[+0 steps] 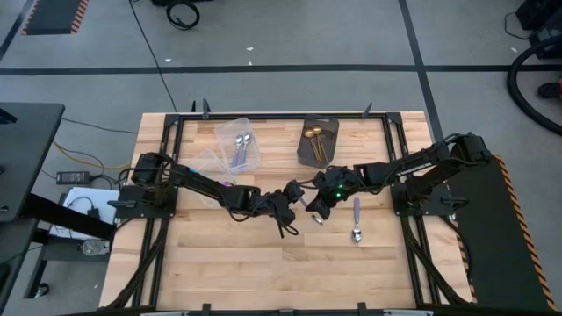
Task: Sort silverware by color (type)
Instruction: Put the purple spoon into the right transparent bin
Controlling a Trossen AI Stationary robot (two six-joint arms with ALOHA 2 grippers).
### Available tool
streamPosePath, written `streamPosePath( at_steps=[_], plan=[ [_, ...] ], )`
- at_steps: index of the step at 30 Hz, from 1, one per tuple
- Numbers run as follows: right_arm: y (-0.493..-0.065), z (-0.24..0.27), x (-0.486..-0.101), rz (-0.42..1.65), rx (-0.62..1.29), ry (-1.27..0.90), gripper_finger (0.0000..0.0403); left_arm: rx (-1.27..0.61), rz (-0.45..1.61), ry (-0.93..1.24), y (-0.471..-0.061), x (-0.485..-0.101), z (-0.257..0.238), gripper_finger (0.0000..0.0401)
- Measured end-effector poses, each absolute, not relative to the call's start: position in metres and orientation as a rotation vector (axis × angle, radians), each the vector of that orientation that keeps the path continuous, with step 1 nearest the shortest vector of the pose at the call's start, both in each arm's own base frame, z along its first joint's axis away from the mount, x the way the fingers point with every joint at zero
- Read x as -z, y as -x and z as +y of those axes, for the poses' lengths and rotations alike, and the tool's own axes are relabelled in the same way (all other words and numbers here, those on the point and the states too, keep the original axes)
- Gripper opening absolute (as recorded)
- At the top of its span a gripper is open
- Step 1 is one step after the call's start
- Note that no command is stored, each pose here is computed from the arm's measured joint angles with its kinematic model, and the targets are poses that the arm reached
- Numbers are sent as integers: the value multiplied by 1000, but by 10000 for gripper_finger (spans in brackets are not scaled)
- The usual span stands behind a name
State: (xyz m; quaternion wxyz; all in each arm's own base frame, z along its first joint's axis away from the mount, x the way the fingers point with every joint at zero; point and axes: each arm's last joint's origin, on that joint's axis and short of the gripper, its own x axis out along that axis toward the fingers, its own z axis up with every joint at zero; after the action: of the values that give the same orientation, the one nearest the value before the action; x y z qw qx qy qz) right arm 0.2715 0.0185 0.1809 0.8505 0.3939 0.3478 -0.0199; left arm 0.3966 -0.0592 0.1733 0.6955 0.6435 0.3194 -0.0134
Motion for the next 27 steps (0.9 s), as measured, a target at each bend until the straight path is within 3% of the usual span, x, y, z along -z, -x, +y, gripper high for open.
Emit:
streamPosePath(
  at_steps=[10, 16, 27],
  plan=[
    [-271, 16, -180, 736, 55, -831, 46, 62, 662, -1401, -398, -174, -59, 38],
    [-271, 15, -180, 717, 82, -786, 65, 73, 665, -1348, -397, -173, -59, 37],
    [-269, 9, -199, 566, 151, -590, 176, 45, 774, -1086, -390, -162, -58, 37]
  ],
)
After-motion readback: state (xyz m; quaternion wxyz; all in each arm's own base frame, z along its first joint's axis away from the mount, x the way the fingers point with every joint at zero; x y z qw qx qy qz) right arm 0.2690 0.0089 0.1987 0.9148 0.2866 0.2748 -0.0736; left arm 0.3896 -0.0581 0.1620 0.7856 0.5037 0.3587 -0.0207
